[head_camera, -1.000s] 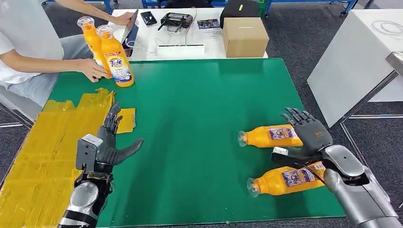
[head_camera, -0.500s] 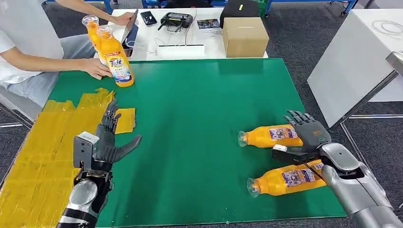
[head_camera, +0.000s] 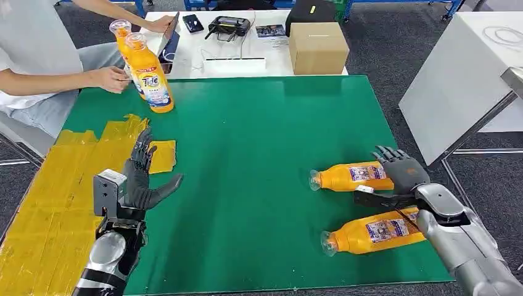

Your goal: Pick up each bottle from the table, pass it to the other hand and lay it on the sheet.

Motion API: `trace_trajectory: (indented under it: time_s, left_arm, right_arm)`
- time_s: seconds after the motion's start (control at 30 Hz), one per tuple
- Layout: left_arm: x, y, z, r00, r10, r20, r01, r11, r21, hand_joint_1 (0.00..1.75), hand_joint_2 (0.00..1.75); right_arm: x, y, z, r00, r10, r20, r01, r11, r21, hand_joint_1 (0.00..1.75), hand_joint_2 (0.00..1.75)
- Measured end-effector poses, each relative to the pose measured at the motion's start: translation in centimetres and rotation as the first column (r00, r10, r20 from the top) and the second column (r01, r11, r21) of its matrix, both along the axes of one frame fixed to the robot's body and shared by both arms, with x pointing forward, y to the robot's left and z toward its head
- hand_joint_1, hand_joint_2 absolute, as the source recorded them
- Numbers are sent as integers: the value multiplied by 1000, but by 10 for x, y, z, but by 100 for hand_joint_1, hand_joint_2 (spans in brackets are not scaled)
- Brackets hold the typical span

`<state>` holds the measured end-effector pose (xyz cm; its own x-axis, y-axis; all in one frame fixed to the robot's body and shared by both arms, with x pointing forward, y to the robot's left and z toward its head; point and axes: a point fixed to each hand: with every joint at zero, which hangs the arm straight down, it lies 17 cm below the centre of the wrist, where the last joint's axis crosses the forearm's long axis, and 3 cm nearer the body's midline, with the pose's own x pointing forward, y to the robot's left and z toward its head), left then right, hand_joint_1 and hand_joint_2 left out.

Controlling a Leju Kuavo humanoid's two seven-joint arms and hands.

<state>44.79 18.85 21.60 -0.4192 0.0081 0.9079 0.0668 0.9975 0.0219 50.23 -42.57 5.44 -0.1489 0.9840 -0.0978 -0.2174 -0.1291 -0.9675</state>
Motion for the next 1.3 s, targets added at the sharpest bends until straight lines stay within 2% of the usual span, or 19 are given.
trace_trajectory:
  time_s: [0.6,0.8,0.83,0.87,0.9,0.93,1.1,1.17,1.3]
  left_arm:
    - [3,0,2,1000,-3,1,3,1000,-7,0,175]
    - [5,-2,0,1000,-8,-5,8,1000,-15,0,175]
    - [6,-2,0,1000,-11,-6,11,1000,-18,0,175]
    - [7,-4,0,1000,-15,-8,15,1000,-23,0,175]
    - [7,-5,-1,1000,-19,-9,18,1000,-22,0,175]
    - [8,-7,-1,1000,-23,-11,22,999,-23,0,175]
    - [12,-10,-2,999,-31,-14,30,999,-27,0,175]
    - [13,-13,-4,999,-37,-18,37,999,-30,0,175]
    - [15,-16,-7,999,-44,-25,43,999,-29,0,175]
  right_arm:
    - [15,-13,-3,998,-37,-49,37,999,-12,0,175]
    - [14,-25,-22,984,-82,-160,82,997,-9,0,175]
    - [11,-29,-28,977,-95,-192,96,995,-8,51,175]
    - [8,-33,-35,967,-107,-230,108,994,-7,141,175]
    - [6,-36,-39,960,-114,-256,116,993,-4,166,175]
    - [4,-38,-42,953,-116,-279,122,993,3,175,175]
    - [-6,-48,-53,916,-130,-381,149,989,20,169,175]
    - [-8,-54,-54,905,-138,-402,158,987,17,175,175]
    - [-11,-59,-55,900,-143,-411,162,987,10,173,175]
